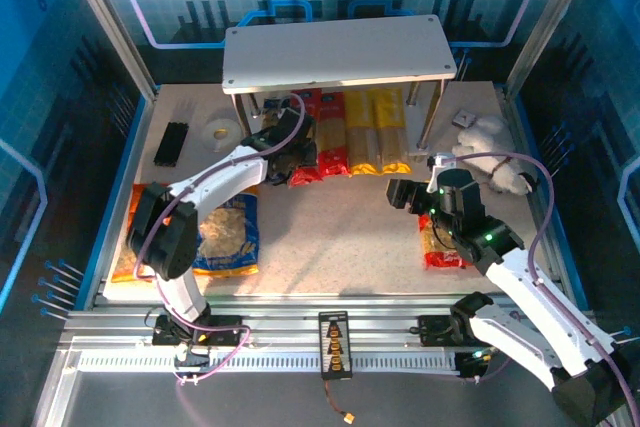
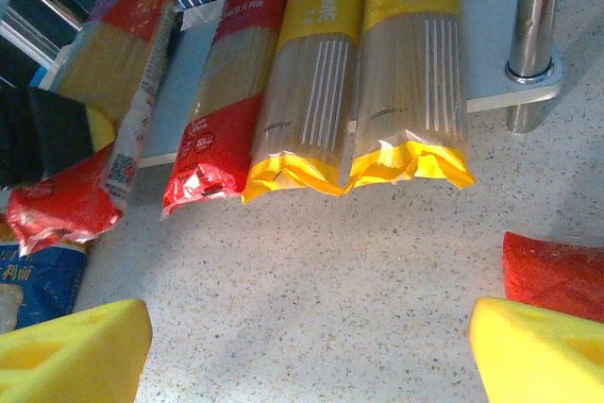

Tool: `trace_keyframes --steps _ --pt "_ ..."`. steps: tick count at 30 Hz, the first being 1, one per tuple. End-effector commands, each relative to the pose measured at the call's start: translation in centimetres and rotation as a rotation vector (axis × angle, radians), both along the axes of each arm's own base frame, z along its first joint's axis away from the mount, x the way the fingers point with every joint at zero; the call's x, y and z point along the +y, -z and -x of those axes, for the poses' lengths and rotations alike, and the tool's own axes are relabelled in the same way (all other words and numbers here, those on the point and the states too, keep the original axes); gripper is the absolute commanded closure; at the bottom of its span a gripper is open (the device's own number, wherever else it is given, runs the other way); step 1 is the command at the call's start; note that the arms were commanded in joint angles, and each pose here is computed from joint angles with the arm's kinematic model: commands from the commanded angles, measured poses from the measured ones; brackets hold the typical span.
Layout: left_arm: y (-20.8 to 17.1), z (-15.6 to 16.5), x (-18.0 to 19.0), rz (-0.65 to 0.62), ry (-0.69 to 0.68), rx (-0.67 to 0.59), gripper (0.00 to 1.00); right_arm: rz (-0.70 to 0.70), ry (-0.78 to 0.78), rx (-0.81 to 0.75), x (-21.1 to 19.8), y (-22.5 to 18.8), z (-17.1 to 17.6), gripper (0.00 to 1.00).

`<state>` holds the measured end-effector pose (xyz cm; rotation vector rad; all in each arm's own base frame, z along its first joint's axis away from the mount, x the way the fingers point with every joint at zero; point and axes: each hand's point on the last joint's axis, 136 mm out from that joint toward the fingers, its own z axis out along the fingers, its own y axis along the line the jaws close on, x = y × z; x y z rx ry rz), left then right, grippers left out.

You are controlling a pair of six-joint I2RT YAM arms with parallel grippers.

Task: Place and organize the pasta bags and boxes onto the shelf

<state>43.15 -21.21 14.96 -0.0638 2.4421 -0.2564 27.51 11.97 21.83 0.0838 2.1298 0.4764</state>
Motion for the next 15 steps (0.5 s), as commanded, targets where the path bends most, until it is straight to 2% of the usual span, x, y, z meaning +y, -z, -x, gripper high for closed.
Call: trace_keyframes --steps 1,8,15 --pt "-4.1 -3.8 -0.3 0.047 -0.026 -0.147 1.00 0.002 0.005 -0.014 -0.3 -0.6 -0.2 0.12" --pt "-3.4 -4.6 0.4 0.032 -0.089 -0.155 1.00 0.016 0.009 -0.001 -0.4 0.0 -0.3 0.10" --pt "-1.4 -5.5 0.7 0.023 -0.088 -0.108 1.00 0.024 0.014 -0.002 -0.6 0.0 -0.3 0.09"
